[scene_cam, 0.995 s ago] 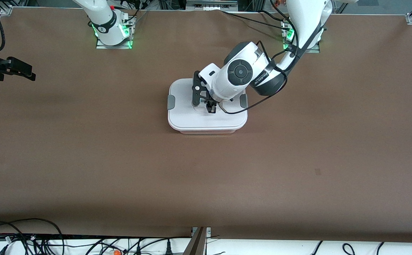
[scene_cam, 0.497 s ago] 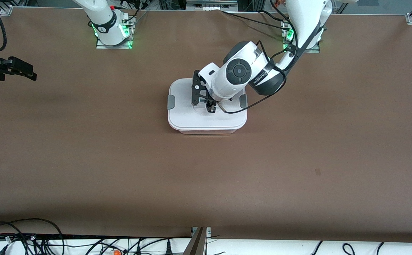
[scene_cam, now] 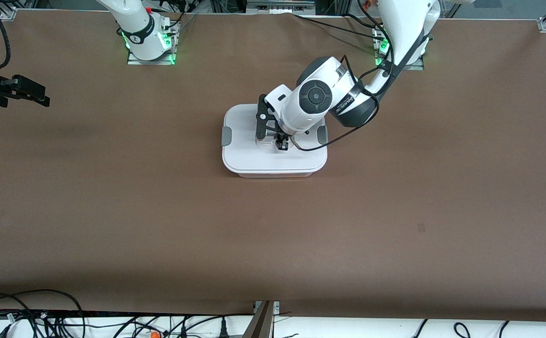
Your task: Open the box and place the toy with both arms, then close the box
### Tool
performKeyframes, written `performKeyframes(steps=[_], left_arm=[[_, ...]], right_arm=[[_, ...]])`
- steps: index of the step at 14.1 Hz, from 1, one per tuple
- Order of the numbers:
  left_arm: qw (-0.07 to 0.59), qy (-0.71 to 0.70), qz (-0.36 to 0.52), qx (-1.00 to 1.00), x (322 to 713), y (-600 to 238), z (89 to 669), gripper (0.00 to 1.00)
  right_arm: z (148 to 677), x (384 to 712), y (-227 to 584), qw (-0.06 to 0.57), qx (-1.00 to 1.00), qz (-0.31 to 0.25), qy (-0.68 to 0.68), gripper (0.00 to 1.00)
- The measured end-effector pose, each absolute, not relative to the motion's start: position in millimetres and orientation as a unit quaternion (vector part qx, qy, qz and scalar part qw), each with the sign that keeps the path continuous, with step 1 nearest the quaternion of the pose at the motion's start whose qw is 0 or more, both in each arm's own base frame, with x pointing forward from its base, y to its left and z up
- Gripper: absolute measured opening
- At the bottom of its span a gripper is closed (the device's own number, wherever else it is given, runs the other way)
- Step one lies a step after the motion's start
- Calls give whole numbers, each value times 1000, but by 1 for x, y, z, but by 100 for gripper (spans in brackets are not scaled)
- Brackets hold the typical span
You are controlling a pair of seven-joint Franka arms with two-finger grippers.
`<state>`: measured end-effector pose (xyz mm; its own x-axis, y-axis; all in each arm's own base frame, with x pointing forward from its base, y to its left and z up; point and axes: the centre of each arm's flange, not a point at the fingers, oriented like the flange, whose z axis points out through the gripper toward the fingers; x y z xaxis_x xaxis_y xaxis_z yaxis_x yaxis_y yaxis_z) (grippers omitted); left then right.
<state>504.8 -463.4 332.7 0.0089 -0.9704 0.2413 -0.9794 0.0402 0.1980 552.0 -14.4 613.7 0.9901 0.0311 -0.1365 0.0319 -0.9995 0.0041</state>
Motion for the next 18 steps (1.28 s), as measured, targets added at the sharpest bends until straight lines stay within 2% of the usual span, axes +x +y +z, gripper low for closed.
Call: performKeyframes(steps=[3, 6, 10, 13, 18], left_arm=[[150, -691, 15, 706, 515, -443, 369, 70], [139, -660, 2, 738, 523, -402, 431, 100], [124, -592, -24, 796, 521, -353, 491, 100], [68, -534, -16, 843, 530, -302, 532, 100], [-15, -422, -23, 906, 550, -169, 582, 100]], right_arm=[[614, 552, -14, 3, 997, -70, 16, 100], [614, 552, -14, 3, 997, -70, 16, 100], [614, 552, -14, 3, 997, -70, 16, 100], [613, 552, -13, 3, 997, -70, 17, 100], [614, 552, -13, 3, 997, -70, 17, 100]])
